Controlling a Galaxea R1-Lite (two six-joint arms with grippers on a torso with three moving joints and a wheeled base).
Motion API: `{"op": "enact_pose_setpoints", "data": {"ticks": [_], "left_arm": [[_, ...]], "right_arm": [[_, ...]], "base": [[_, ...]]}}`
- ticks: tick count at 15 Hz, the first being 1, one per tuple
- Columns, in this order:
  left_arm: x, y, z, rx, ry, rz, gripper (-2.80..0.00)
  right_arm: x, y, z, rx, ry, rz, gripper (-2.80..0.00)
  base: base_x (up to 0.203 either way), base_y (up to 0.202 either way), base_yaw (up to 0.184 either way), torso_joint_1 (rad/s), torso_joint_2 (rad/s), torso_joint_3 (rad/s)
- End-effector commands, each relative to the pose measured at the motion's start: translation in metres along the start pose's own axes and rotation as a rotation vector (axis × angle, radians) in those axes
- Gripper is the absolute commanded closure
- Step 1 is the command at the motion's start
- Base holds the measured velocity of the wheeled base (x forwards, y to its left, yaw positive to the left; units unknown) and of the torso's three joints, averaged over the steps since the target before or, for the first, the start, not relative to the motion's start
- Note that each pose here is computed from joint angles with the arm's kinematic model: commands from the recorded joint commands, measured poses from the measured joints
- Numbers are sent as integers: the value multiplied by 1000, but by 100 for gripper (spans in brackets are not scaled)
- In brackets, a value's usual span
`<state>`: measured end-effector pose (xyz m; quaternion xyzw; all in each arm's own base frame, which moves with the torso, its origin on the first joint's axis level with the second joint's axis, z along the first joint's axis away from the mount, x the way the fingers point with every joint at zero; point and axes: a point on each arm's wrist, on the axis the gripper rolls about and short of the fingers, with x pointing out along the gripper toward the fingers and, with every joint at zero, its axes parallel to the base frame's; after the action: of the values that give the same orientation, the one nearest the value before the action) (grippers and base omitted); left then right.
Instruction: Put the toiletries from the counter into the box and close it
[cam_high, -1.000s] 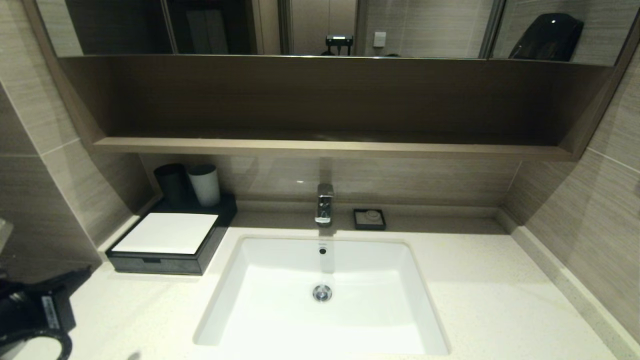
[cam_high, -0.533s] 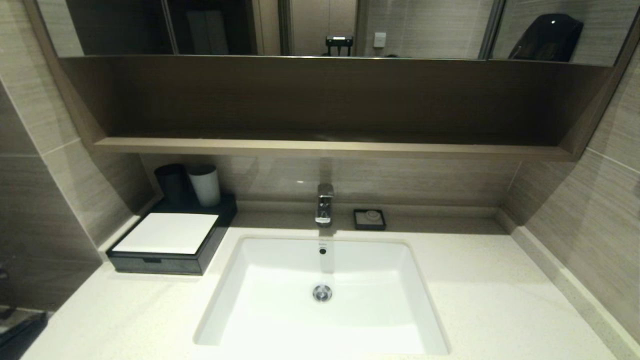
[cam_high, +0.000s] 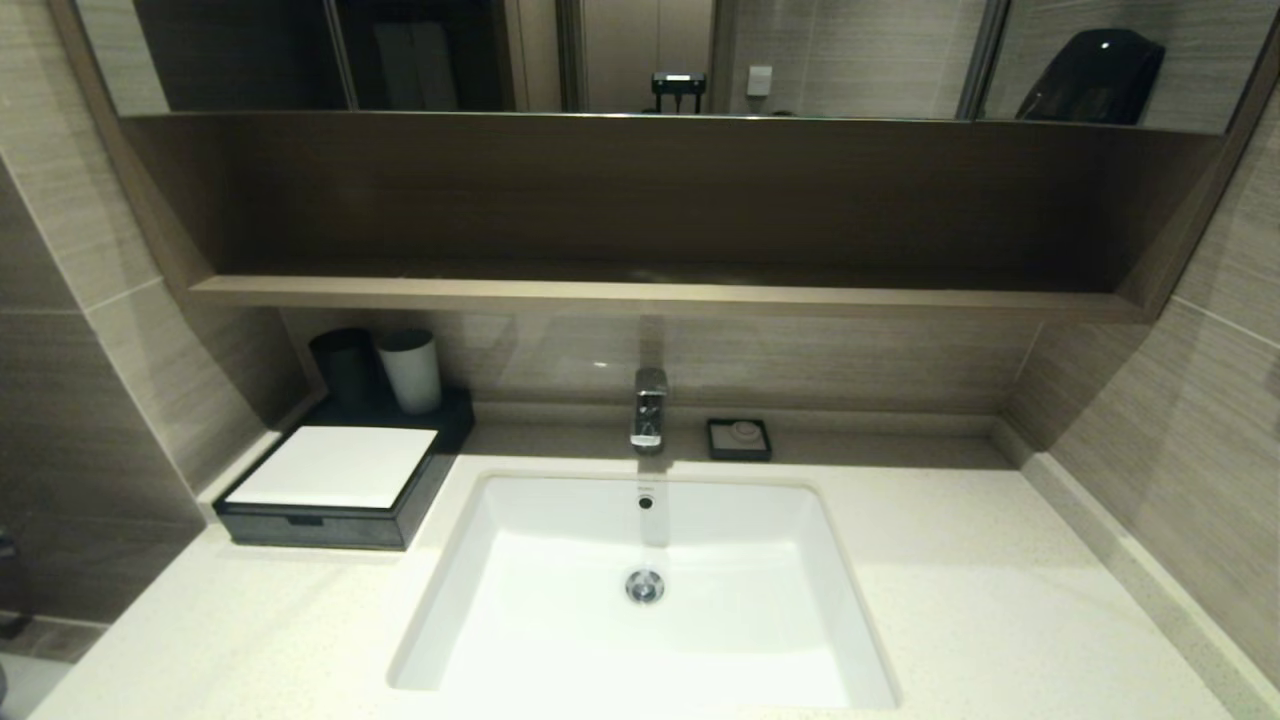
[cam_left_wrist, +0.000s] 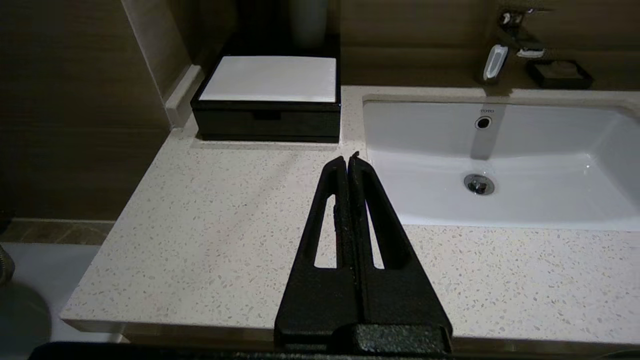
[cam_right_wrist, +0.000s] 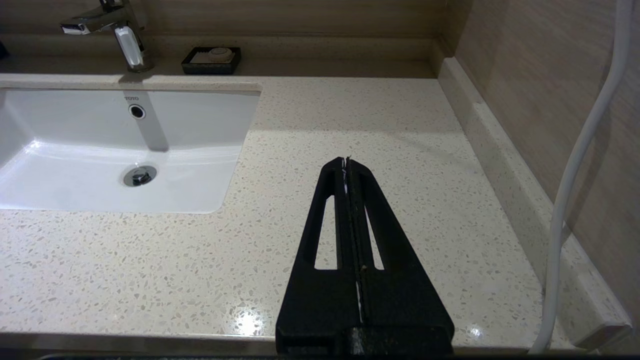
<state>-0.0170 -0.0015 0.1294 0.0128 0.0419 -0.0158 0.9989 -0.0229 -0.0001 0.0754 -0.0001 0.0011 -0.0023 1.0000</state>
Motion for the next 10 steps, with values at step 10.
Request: {"op": "enact_pose_setpoints", "data": {"ticks": [10], "left_arm": [[0,0,-23,57,-165,8,0]], "right_arm": [[0,0,0,0,-1,0,0]], "base": [[0,0,0,0,0,0]]}}
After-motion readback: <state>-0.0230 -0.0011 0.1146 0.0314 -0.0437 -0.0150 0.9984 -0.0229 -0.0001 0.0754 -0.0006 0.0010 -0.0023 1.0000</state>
